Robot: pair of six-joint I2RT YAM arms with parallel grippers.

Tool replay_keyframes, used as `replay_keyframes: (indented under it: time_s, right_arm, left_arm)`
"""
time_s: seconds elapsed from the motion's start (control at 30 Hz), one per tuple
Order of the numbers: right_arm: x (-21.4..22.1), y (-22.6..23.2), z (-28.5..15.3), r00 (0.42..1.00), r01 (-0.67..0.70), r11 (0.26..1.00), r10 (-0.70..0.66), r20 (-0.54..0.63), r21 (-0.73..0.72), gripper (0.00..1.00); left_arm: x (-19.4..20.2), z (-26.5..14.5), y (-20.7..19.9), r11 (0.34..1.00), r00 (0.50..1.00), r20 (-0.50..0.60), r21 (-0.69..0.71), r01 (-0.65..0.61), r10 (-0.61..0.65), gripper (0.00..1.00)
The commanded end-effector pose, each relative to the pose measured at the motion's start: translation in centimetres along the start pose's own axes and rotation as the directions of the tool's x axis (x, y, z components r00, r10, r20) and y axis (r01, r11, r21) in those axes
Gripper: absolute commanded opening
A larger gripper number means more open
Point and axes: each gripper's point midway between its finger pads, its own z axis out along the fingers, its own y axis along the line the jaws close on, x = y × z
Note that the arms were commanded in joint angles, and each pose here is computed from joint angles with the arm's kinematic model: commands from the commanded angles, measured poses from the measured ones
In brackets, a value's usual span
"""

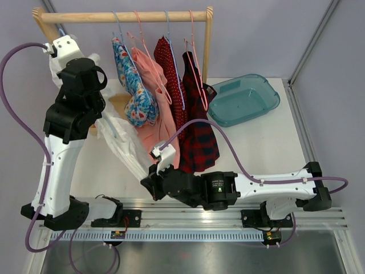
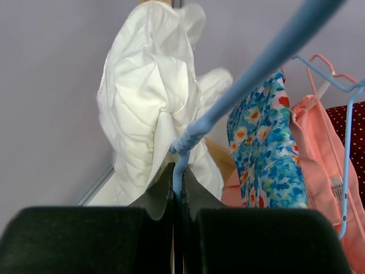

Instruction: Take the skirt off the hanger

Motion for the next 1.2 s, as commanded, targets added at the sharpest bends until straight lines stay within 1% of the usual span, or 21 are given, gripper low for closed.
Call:
replay_keyframes:
  time_s: [0.0, 0.07, 0.13, 0.17, 0.27, 0.37, 0.43, 0.53, 0.57, 0.67, 0.7, 0.73, 0.8, 0.83, 0.9, 0.93, 0.97, 1.0, 1.03, 1.13, 1.17]
  right_arm:
    - [4.2, 0.0, -0.7, 0.988, 0.081, 0.997, -0.079, -0.135, 0.006, 0.00]
    - [2.6, 0.0, -0.1, 0.988, 0.127, 0.991, -0.121, -0.094, 0.052, 0.00]
    - [0.7, 0.5, 0.7, 0.988, 0.150, 0.985, -0.146, -0.049, 0.083, 0.00]
    - [-0.2, -0.1, 1.3, 0.984, 0.177, 0.978, -0.174, -0.036, 0.109, 0.00]
    - [-2.0, 0.1, 3.2, 0.983, 0.181, 0.978, -0.179, -0.027, 0.106, 0.00]
    - [-2.3, 0.0, 4.9, 0.981, 0.193, 0.974, -0.192, -0.023, 0.116, 0.00]
    - [-2.1, -0.4, 6.2, 0.981, 0.194, 0.973, -0.192, -0.029, 0.128, 0.00]
    - [-3.1, -2.1, 7.9, 0.986, 0.165, 0.974, -0.162, -0.031, 0.153, 0.00]
    - [-3.4, -2.3, 8.3, 0.987, 0.158, 0.977, -0.156, -0.027, 0.145, 0.00]
    - [-6.3, -4.0, 9.4, 0.987, 0.155, 0.972, -0.160, 0.013, 0.179, 0.00]
    - [-8.2, -3.8, 9.6, 0.987, 0.144, 0.973, -0.154, 0.046, 0.181, 0.00]
    - [-9.7, -5.0, 9.9, 0.985, 0.149, 0.968, -0.163, 0.055, 0.203, 0.00]
    - [-13.3, -4.7, 9.9, 0.981, 0.135, 0.970, -0.160, 0.113, 0.202, 0.00]
    - [-14.4, -5.7, 9.9, 0.977, 0.152, 0.962, -0.180, 0.110, 0.227, 0.00]
    - [-17.1, -5.6, 9.6, 0.970, 0.147, 0.962, -0.186, 0.156, 0.232, 0.00]
    - [-17.6, -6.1, 9.6, 0.968, 0.159, 0.956, -0.200, 0.152, 0.246, 0.00]
    - [-18.4, -7.0, 9.7, 0.967, 0.151, 0.952, -0.198, 0.161, 0.265, 0.00]
    - [-18.8, -7.3, 9.6, 0.967, 0.145, 0.953, -0.194, 0.167, 0.267, 0.00]
    - [-18.9, -7.8, 9.7, 0.968, 0.140, 0.952, -0.189, 0.165, 0.272, 0.00]
    - [-18.7, -9.9, 9.7, 0.973, 0.111, 0.946, -0.165, 0.159, 0.304, 0.00]
    - [-18.4, -10.6, 9.7, 0.976, 0.101, 0.945, -0.155, 0.153, 0.312, 0.00]
  left_arm:
    - [-4.1, -0.8, 0.2, 0.986, 0.981, 0.098, 0.051, 0.161, -0.165, 0.00]
    - [-3.0, -1.4, 0.0, 0.984, 0.985, 0.060, 0.093, 0.154, -0.160, 0.00]
    - [-0.7, -1.9, -0.7, 0.978, 0.989, -0.015, 0.145, 0.147, -0.146, 0.00]
    - [-0.5, -3.0, -0.8, 0.962, 0.982, -0.040, 0.196, 0.190, -0.185, 0.00]
    - [0.5, -4.4, -1.7, 0.927, 0.973, -0.078, 0.295, 0.230, -0.217, 0.00]
    - [-1.3, -6.3, 0.1, 0.909, 0.960, -0.054, 0.312, 0.277, -0.274, 0.00]
    - [-2.1, -7.1, 0.2, 0.898, 0.959, -0.059, 0.338, 0.280, -0.277, 0.00]
    - [-1.6, -8.9, -0.8, 0.856, 0.960, -0.126, 0.434, 0.280, -0.250, 0.00]
    - [-0.6, -9.9, -1.7, 0.825, 0.957, -0.178, 0.487, 0.286, -0.227, 0.00]
    - [3.1, -11.4, -2.7, 0.778, 0.953, -0.271, 0.567, 0.270, -0.133, 0.00]
    - [4.3, -11.6, -2.6, 0.778, 0.951, -0.290, 0.571, 0.263, -0.108, 0.00]
    - [7.6, -11.1, -2.6, 0.796, 0.940, -0.337, 0.555, 0.242, -0.052, 0.00]
    - [9.7, -12.4, -1.5, 0.784, 0.931, -0.365, 0.569, 0.248, -0.030, 0.00]
    - [12.1, -12.8, -0.9, 0.785, 0.917, -0.399, 0.566, 0.251, -0.005, 0.00]
    - [13.9, -14.7, -1.2, 0.731, 0.891, -0.454, 0.616, 0.295, 0.023, 0.00]
    - [15.1, -15.2, -1.4, 0.713, 0.876, -0.480, 0.630, 0.308, 0.047, 0.00]
    - [15.3, -16.7, -1.3, 0.669, 0.867, -0.494, 0.665, 0.332, 0.061, 0.00]
    - [15.8, -17.1, -1.2, 0.663, 0.858, -0.508, 0.668, 0.339, 0.073, 0.00]
    - [16.1, -17.5, -0.9, 0.663, 0.851, -0.519, 0.665, 0.345, 0.078, 0.00]
    - [18.5, -18.2, 0.2, 0.695, 0.799, -0.587, 0.628, 0.349, 0.129, 0.00]
    - [19.6, -18.9, 0.5, 0.695, 0.769, -0.619, 0.625, 0.355, 0.163, 0.00]
